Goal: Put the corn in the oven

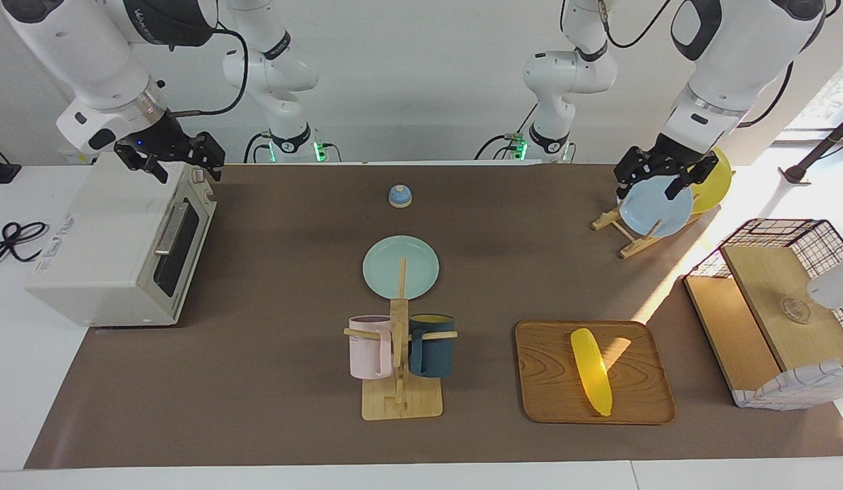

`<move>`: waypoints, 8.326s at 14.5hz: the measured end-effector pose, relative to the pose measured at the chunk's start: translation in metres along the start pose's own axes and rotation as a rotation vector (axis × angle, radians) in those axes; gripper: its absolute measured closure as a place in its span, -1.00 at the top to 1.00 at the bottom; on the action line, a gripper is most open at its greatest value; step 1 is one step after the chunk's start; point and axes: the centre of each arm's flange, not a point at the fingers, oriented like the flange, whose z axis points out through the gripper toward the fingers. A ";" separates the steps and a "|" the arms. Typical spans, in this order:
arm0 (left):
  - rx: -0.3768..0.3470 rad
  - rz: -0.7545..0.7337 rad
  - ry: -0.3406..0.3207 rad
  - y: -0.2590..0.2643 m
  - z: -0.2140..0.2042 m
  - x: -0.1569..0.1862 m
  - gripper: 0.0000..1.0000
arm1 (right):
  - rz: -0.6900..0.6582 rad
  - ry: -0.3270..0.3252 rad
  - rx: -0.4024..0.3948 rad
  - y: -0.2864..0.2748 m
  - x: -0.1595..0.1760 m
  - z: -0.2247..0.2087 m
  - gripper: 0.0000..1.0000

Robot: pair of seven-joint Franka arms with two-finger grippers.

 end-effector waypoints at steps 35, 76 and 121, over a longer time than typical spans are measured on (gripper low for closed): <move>-0.084 0.069 -0.005 0.089 0.051 0.057 0.08 | -0.025 0.075 -0.109 0.046 -0.009 0.143 -0.98; -0.011 -0.033 0.023 0.004 -0.038 -0.050 1.00 | 0.078 0.211 0.007 -0.439 0.029 0.282 -0.06; 0.046 0.055 0.015 -0.007 -0.076 -0.076 1.00 | 0.065 -0.076 -0.240 0.016 0.030 0.230 -0.51</move>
